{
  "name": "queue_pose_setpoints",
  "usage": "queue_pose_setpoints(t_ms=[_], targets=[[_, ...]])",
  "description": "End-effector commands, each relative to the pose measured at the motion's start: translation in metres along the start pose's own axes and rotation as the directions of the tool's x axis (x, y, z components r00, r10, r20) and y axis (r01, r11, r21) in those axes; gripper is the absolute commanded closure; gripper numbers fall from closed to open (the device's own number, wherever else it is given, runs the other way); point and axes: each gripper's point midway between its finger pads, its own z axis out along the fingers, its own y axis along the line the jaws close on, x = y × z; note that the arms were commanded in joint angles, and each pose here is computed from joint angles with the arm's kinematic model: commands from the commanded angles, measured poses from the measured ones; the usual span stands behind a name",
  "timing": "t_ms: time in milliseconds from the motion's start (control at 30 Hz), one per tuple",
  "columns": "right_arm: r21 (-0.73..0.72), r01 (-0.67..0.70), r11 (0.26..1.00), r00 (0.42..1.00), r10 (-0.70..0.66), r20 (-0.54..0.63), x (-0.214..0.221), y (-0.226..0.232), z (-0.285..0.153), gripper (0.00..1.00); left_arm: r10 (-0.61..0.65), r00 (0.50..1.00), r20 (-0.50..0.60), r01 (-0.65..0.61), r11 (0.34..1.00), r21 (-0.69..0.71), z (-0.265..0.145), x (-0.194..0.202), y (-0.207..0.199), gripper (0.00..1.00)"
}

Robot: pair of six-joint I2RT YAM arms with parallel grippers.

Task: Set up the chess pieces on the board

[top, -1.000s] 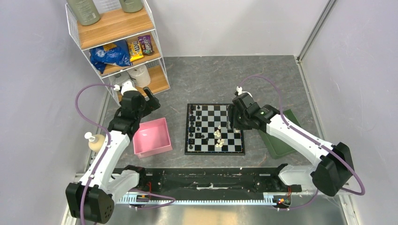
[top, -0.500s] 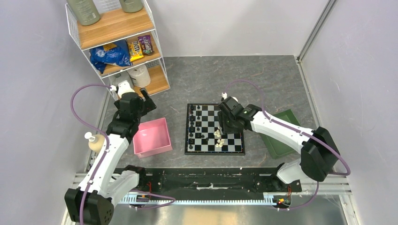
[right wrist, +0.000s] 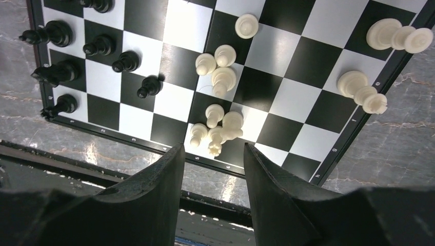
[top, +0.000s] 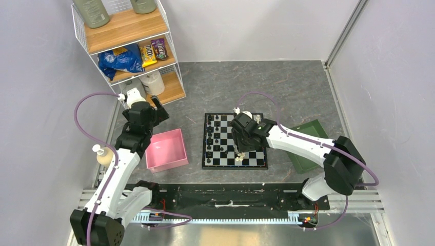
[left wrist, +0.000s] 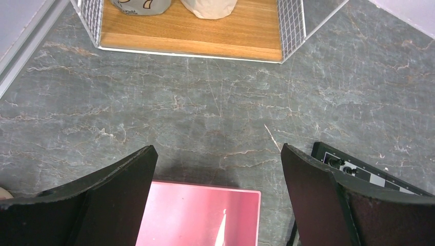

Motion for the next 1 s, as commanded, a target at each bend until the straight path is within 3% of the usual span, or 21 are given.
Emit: queue_pose_setpoints(t_ms=[0,300,500,967], targets=[[0.019,-0.012,1.0,0.997,0.01,0.08,-0.025,0.005,-0.002,0.45,0.005,0.997,0.08,-0.003,1.0,-0.016,-0.007,-0.02,0.005,0.0],[0.08,-0.03,0.996,0.987,0.017,0.159,-0.052,0.002,-0.011,0.4,0.014,0.997,0.071,-0.012,1.0,-0.022,-0.004,-0.017,0.005,0.0],[0.072,-0.035,0.997,0.991,0.025,0.134,-0.052,0.008,-0.004,0.38,0.022,0.997,0.076,-0.019,0.999,-0.034,-0.007,-0.018,0.009,0.0],[0.076,-0.023,0.997,0.998,0.019,0.064,-0.035,0.009,0.018,0.6,0.038,0.995,0.092,-0.032,0.997,-0.065,-0.012,-0.017,0.019,0.0]])
